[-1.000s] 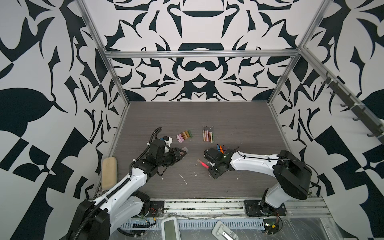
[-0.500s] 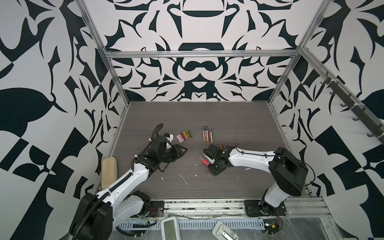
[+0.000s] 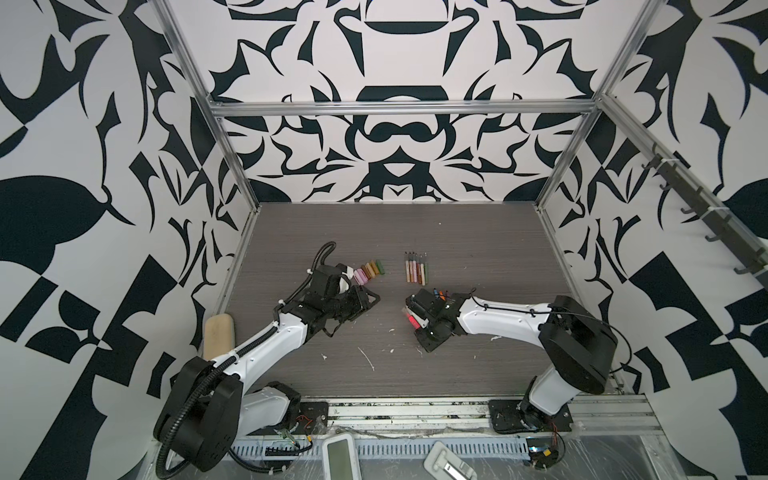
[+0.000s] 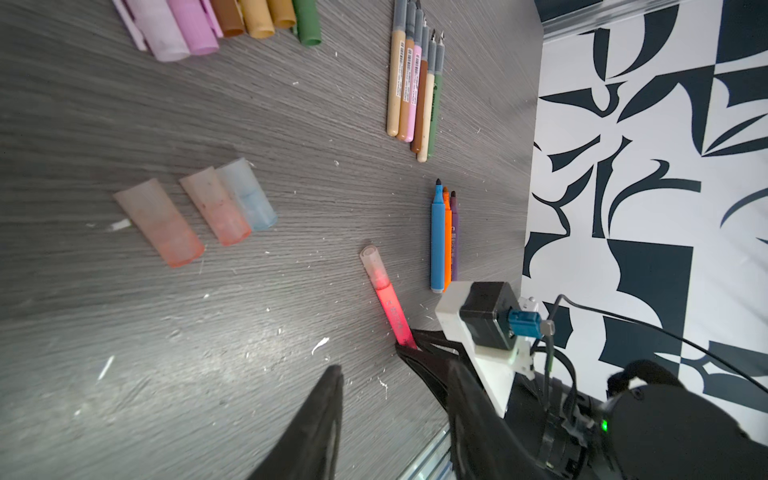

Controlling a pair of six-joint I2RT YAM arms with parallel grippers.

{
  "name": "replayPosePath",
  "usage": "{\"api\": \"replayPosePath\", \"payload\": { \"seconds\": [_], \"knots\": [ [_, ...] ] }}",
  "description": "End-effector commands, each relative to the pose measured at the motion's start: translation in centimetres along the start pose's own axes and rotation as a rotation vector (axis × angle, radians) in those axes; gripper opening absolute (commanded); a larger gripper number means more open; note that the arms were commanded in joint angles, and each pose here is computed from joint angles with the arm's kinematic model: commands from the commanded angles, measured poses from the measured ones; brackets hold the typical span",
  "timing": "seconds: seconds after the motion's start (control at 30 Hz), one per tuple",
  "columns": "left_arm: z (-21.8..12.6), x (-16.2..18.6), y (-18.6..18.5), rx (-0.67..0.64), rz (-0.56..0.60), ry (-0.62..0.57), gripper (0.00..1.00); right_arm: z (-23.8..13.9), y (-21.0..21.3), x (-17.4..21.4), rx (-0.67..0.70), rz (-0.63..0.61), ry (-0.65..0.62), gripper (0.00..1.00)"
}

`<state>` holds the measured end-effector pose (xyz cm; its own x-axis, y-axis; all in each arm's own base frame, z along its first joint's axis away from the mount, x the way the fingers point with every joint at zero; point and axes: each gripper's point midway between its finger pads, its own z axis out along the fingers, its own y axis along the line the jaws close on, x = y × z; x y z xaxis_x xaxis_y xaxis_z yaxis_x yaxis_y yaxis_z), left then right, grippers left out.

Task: Open the pen caps
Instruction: 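Lift the pink marker with the right gripper while left gripper reaches toward it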

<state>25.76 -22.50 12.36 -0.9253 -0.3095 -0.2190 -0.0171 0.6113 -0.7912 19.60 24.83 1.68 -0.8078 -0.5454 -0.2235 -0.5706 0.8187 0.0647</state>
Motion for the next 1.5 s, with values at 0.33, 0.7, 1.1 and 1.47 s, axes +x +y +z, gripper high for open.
{"api": "replayPosePath", "payload": {
  "seconds": [0.33, 0.7, 1.1, 1.47],
  "knots": [
    [0.4, 0.1, -1.4, 0.049, -0.011, 0.025, 0.45, -4.3, 2.9, -0.5, -0.236, 0.129, -0.253, 0.0],
    [4.3, 1.7, -2.6, 0.012, 0.028, 0.11, 0.46, -4.0, 3.5, -0.4, -0.285, 0.108, -0.251, 0.0],
    [8.5, 3.5, -1.7, -0.157, 0.067, 0.182, 0.48, -4.1, 3.4, -0.4, -0.285, 0.109, -0.256, 0.0],
    [9.5, 3.8, -0.6, -0.271, 0.092, 0.179, 0.42, -4.0, 3.3, -0.3, -0.281, 0.11, -0.255, 0.0]
  ]
}}
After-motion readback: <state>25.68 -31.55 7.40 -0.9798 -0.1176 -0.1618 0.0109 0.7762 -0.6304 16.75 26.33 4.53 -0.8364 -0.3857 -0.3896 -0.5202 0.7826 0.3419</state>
